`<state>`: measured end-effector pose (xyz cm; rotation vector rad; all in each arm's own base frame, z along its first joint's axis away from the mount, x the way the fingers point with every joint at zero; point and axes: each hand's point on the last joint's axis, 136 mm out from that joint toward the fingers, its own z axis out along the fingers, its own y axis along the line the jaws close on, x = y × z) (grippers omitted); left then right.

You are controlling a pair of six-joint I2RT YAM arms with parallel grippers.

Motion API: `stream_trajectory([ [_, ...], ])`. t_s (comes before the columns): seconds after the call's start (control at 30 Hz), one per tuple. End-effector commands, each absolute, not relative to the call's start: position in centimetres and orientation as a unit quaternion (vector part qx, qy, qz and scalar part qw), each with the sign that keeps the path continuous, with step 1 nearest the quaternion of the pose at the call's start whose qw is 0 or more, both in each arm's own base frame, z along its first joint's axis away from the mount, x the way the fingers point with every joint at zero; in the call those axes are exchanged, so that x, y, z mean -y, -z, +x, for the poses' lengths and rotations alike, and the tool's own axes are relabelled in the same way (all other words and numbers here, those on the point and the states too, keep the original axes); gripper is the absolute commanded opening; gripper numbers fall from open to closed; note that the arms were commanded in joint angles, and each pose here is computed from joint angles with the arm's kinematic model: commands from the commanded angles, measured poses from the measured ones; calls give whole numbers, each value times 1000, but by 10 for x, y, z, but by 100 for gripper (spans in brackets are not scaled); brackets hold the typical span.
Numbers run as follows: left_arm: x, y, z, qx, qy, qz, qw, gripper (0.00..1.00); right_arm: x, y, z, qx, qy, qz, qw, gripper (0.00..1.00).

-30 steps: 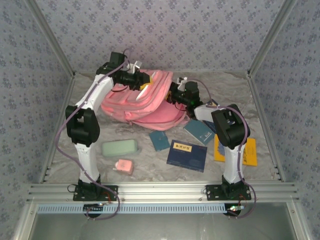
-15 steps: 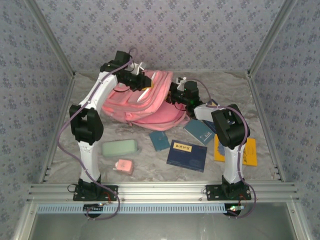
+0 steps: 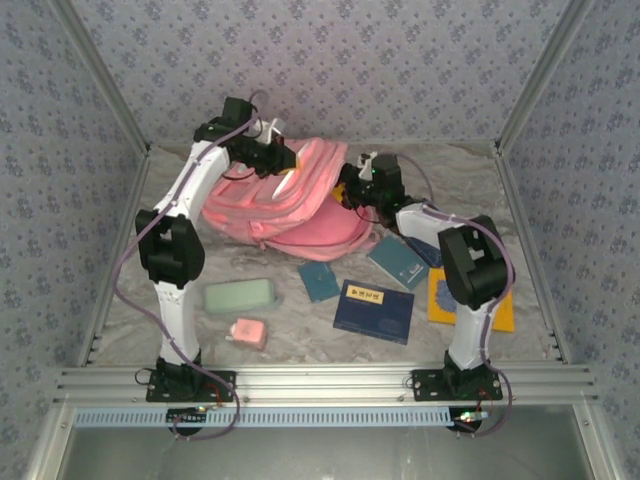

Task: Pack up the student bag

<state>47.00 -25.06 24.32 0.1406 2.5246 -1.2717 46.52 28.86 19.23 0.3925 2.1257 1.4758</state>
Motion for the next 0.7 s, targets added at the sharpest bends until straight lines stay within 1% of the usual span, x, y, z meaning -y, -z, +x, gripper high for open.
stream_trajectory([
  [0.0,237,-323,477,-837,487,60,244,0,-265,-214,447,-825,-464,91,309,75],
  [0.13,236,-339,481,-828,494,62,256,0,-233,-202,428,-870,-365,95,317,82],
  [0.2,237,-339,483,-827,497,63,255,0,-219,-198,418,-882,-330,91,323,83],
  [0.3,237,-329,485,-831,495,59,247,0,-206,-194,400,-886,-309,70,338,83],
  [0.37,238,-324,487,-830,497,57,247,0,-203,-200,392,-885,-297,28,357,82],
  [0.43,240,-319,490,-826,505,50,245,0,-213,-211,380,-873,-319,-29,368,80],
  [0.5,244,-321,494,-816,522,45,245,0,-235,-221,360,-856,-336,-105,379,75],
  [0.57,246,-319,497,-814,527,41,242,0,-268,-225,327,-830,-321,-233,392,73],
  [0.63,249,-314,498,-815,528,39,236,0,-306,-217,281,-774,-295,-388,405,74],
  [0.67,250,-311,497,-816,528,38,232,0,-321,-213,260,-744,-288,-444,408,76],
])
